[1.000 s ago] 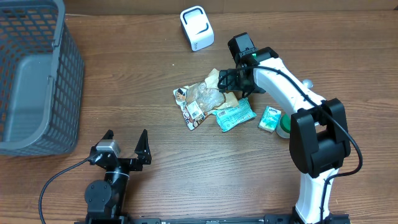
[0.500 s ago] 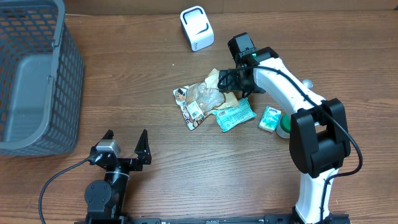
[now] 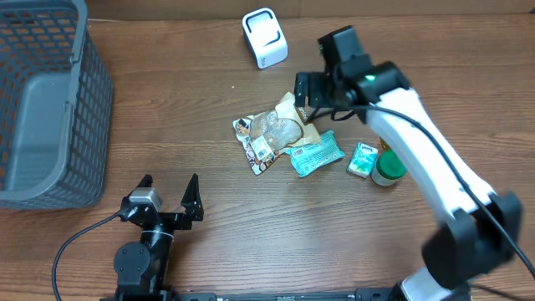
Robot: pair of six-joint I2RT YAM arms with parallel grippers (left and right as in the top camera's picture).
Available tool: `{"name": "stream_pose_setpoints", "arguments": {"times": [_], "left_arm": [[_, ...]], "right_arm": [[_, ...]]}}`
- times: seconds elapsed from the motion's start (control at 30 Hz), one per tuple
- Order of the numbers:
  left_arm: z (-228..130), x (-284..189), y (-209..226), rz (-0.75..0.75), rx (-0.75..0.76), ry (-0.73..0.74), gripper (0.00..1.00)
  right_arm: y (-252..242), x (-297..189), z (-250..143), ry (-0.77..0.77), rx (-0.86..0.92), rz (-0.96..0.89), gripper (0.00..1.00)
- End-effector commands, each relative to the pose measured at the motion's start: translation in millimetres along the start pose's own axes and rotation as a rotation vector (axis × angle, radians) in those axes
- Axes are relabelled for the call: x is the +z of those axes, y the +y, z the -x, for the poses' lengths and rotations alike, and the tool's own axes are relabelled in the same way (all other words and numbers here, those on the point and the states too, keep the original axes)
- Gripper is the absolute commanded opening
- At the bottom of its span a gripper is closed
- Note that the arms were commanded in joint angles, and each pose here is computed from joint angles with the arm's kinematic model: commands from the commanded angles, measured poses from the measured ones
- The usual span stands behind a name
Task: Scan the item barcode
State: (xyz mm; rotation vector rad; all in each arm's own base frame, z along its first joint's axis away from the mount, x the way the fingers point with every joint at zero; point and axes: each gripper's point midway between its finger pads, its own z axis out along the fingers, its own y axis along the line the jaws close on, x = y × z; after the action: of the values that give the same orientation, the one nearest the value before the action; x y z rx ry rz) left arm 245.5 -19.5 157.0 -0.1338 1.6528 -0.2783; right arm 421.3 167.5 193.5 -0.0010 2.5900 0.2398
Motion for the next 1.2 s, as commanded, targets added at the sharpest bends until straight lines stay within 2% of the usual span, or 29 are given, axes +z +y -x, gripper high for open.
{"name": "stream_pose_setpoints", "arguments": {"times": [0.0, 0.13, 0.37, 0.63, 0.93, 1.17], "left_arm": [[0, 0, 0, -0.001, 0.020, -0.007, 1.00], [0, 0, 0, -0.001, 0.020, -0.007, 0.99], [0, 0, 0, -0.001, 0.019, -0.007, 1.00], [0, 0, 0, -0.001, 0.019, -0.007, 1.00], [0, 0, 0, -0.001, 0.019, -0.007, 1.00], [0, 0, 0, -0.001, 0.019, -0.007, 1.00]], "right_arm": [[5, -63, 23, -0.148, 0.011, 0.051, 1.00], [6, -94, 29, -0.215, 0.014, 0.078, 1.00], [4, -97, 26, -0.208, 0.015, 0.074, 1.00], [-2, -142, 31, -0.309, 0.020, 0.080, 1.00], [-28, -195, -3, -0.351, -0.044, 0.030, 1.00], [-67, -199, -51, -0.407, 0.014, 0.013, 1.00]]}}
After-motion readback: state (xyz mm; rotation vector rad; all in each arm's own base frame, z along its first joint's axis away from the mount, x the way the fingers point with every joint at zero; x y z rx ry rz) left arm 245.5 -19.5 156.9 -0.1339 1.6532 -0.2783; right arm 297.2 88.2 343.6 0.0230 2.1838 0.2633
